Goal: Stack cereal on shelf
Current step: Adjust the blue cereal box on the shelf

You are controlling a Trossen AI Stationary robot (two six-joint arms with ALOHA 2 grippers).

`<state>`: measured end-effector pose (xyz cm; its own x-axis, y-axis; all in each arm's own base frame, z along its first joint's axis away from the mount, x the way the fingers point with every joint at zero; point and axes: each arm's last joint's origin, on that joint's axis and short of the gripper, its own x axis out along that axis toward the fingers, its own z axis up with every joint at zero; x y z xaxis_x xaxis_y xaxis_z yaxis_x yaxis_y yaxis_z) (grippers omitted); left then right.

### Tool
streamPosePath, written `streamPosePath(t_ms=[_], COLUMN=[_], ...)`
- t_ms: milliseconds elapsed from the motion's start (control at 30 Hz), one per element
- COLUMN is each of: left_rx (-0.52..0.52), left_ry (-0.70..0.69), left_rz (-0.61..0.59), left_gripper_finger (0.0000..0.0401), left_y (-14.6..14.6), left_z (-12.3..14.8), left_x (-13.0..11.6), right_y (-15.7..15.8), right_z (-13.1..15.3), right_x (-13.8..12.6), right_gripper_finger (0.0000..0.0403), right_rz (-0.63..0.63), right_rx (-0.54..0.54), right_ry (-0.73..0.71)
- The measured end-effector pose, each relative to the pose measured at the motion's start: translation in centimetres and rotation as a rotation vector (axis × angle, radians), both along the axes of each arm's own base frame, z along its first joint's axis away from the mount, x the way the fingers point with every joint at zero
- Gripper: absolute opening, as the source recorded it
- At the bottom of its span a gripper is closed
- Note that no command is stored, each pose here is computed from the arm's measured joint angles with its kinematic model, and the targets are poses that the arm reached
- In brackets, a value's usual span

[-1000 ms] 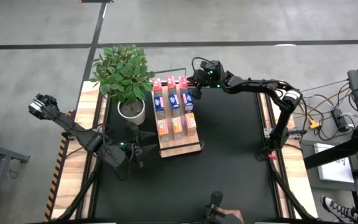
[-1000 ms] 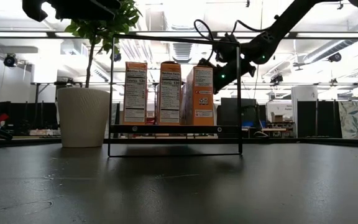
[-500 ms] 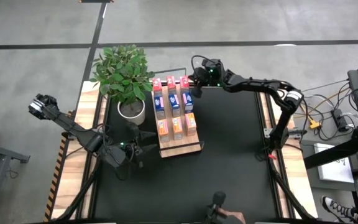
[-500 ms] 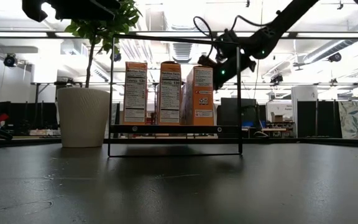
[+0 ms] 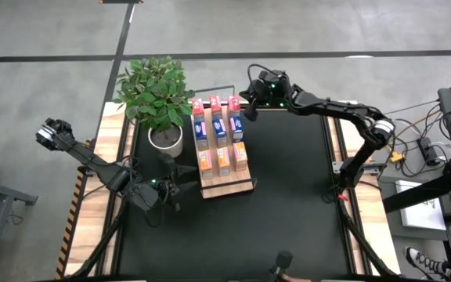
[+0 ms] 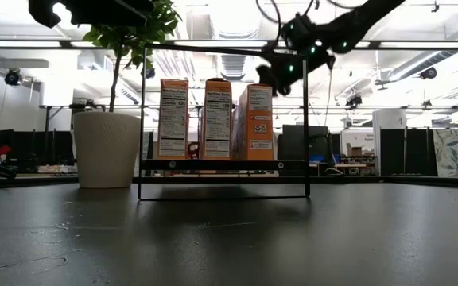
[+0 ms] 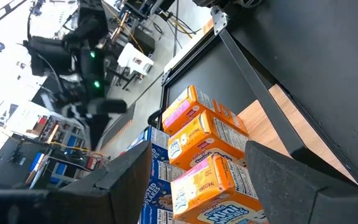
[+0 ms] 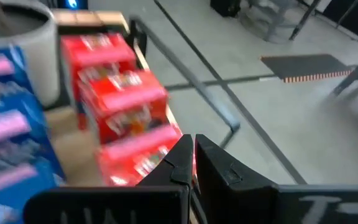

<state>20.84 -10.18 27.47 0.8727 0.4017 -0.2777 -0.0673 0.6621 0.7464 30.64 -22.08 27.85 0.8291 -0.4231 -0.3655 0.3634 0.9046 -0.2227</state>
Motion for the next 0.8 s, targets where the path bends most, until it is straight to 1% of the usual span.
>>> streamPosePath(t_ms=[167,367,600,800], left_rx=[0.001,-0.001,-0.006,-0.008], left_ry=[0.002,0.001,-0.001,-0.004], left_rz=[0.0,0.0,0.002,0.002], left_gripper_finger=[0.0241,0.0241,0.0241,0.0241], left_y=[0.0,0.0,0.0,0.0], left_z=[0.0,0.0,0.0,0.0], left_x=[0.0,0.0,0.0,0.0], right_y=[2.5,6.6,10.3,11.2], right_z=[2.1,3.7,3.6,2.6], right_x=[0.0,0.8,2.4,3.5], right_gripper_finger=[0.0009,0.0009,0.0009,0.0009], right_rz=[0.042,0.153,0.268,0.271], right_rx=[0.015,0.017,0.016,0.11], right_ry=[-0.044,-0.06,-0.053,-0.055])
